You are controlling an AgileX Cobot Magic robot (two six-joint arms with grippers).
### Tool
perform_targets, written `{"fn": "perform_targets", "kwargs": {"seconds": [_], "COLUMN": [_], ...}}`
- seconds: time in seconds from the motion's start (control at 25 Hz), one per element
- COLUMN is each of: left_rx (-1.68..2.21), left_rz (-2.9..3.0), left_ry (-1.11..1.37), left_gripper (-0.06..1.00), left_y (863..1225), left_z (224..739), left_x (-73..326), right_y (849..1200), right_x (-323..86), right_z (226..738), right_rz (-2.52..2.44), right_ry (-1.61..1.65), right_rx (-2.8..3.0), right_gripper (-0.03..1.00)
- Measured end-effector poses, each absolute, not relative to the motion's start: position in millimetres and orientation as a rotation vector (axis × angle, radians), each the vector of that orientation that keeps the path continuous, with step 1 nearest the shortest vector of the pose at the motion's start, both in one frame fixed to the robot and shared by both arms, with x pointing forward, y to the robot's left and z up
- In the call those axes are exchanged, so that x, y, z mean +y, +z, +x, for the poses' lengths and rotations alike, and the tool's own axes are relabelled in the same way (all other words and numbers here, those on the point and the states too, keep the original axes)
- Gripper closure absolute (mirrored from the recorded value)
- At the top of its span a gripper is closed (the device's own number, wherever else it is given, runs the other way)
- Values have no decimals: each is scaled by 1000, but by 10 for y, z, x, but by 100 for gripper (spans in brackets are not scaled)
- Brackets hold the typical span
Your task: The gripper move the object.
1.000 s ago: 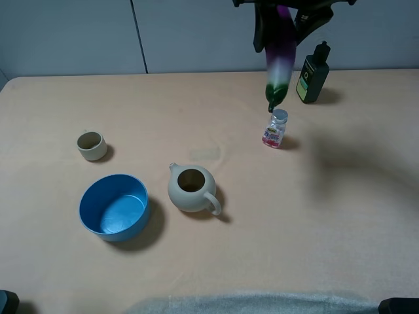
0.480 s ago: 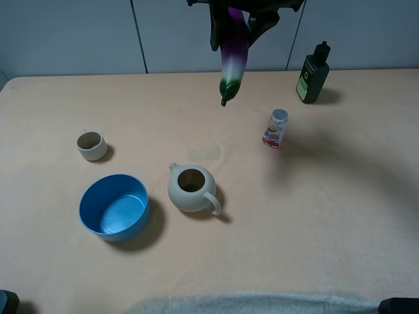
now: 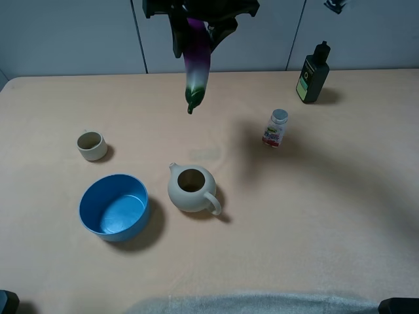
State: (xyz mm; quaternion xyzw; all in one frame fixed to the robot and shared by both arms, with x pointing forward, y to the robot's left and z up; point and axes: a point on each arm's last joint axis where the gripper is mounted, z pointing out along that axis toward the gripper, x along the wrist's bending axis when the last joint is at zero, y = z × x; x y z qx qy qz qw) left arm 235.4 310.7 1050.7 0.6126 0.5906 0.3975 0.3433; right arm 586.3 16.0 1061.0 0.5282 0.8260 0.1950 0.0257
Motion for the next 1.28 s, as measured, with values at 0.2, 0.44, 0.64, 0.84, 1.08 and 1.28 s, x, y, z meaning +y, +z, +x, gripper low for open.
{"fn": "perform_targets", "kwargs": {"seconds": [0.2, 0.44, 0.64, 0.84, 1.08, 1.28], "left_rx": [1535, 1535, 1535, 1535, 1535, 1535], "left_rz": [1592, 1592, 1592, 1592, 1592, 1592], "left_ry": [1033, 1033, 1033, 1033, 1033, 1033], "left_gripper": [-5, -5, -5, -5, -5, -5], "left_y": [10507, 10507, 10507, 10507, 10507, 10507], "left_z": [2354, 2354, 2354, 2354, 2354, 2354], "left_x": [3107, 3107, 3107, 3107, 3107, 3107], "right_y": [10510, 10304, 10177, 10034, 9878, 9707], "right_x": [391, 586, 665, 742, 905, 1055], "right_z": [5833, 5815, 5858, 5909, 5886, 5840], "right_rz": [1492, 1341, 1218, 1082, 862, 738], "right_ry": [664, 684, 714, 749, 792, 819], "right_rx": [2601, 2655, 2676, 2697, 2715, 2722], "right_gripper": [59, 59, 59, 59, 59, 59]}}
